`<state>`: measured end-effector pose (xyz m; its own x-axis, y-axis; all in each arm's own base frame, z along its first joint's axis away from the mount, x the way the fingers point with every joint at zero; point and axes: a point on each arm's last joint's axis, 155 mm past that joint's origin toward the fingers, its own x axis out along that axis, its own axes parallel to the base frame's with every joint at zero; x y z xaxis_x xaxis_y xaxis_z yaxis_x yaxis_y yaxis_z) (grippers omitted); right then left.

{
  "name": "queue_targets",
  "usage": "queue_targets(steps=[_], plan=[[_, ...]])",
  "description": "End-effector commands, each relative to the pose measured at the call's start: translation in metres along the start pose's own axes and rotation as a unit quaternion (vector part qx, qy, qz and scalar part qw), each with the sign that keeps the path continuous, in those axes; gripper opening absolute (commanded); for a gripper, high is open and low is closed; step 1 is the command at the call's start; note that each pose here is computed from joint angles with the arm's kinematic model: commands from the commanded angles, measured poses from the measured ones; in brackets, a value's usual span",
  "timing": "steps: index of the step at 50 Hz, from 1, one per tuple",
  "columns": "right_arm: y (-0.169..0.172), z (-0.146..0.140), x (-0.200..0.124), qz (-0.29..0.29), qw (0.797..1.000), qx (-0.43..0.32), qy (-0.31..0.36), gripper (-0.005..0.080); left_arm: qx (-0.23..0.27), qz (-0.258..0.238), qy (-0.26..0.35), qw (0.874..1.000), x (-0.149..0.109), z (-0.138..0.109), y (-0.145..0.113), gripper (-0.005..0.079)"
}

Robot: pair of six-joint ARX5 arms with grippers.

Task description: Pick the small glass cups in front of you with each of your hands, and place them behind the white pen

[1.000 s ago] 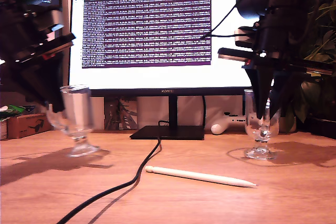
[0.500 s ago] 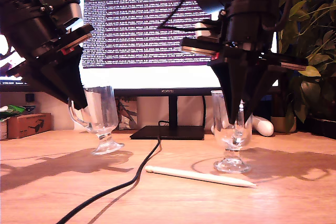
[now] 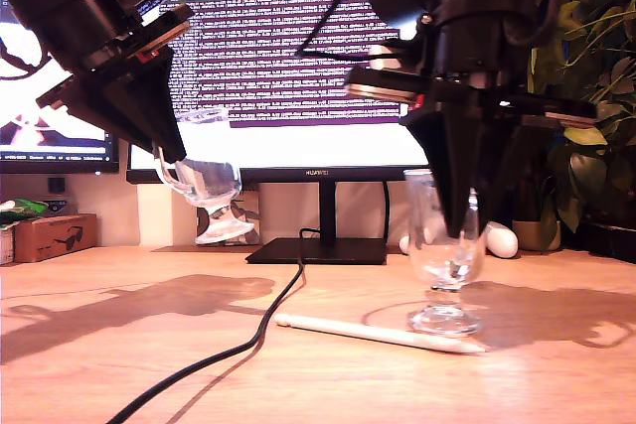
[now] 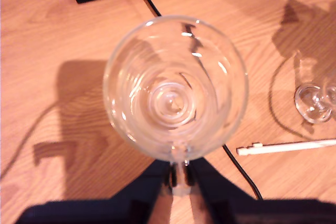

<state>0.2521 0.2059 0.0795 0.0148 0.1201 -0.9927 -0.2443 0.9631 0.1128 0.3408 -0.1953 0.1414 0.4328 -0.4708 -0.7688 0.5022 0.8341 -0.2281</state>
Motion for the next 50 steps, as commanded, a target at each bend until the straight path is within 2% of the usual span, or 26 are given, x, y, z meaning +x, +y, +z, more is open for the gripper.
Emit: queue_targets(steps=[1, 10, 18, 22, 30, 41, 50], plan=[[0.002, -0.004, 0.000, 0.002, 1.000, -0.001, 0.004, -0.0013, 0.010, -0.007, -0.016, 1.000, -0.004, 0.009, -0.006, -0.0022], [0.002, -0.004, 0.000, 0.002, 1.000, -0.002, 0.004, 0.0050, 0.017, -0.013, -0.014, 1.000, -0.003, 0.008, -0.013, -0.0022], [0.002, -0.004, 0.000, 0.002, 1.000, -0.002, 0.004, 0.0205, 0.024, -0.020, -0.013, 0.999, -0.002, 0.007, -0.022, -0.0022], [0.002, -0.004, 0.000, 0.002, 1.000, -0.002, 0.005, 0.0252, 0.027, -0.024, -0.011, 0.999, -0.001, 0.006, -0.027, -0.0022], [0.002, -0.006, 0.000, 0.001, 1.000, -0.001, 0.008, 0.0262, 0.041, -0.035, -0.009, 0.998, 0.001, 0.005, -0.041, -0.0022], [0.005, -0.004, -0.008, 0.010, 1.000, -0.003, -0.003, 0.0344, 0.060, -0.051, -0.005, 0.997, 0.004, 0.001, -0.061, -0.0022], [0.007, -0.002, -0.023, 0.021, 0.999, -0.001, -0.026, 0.0347, 0.067, -0.059, -0.012, 0.996, 0.004, 0.004, -0.071, -0.0022]])
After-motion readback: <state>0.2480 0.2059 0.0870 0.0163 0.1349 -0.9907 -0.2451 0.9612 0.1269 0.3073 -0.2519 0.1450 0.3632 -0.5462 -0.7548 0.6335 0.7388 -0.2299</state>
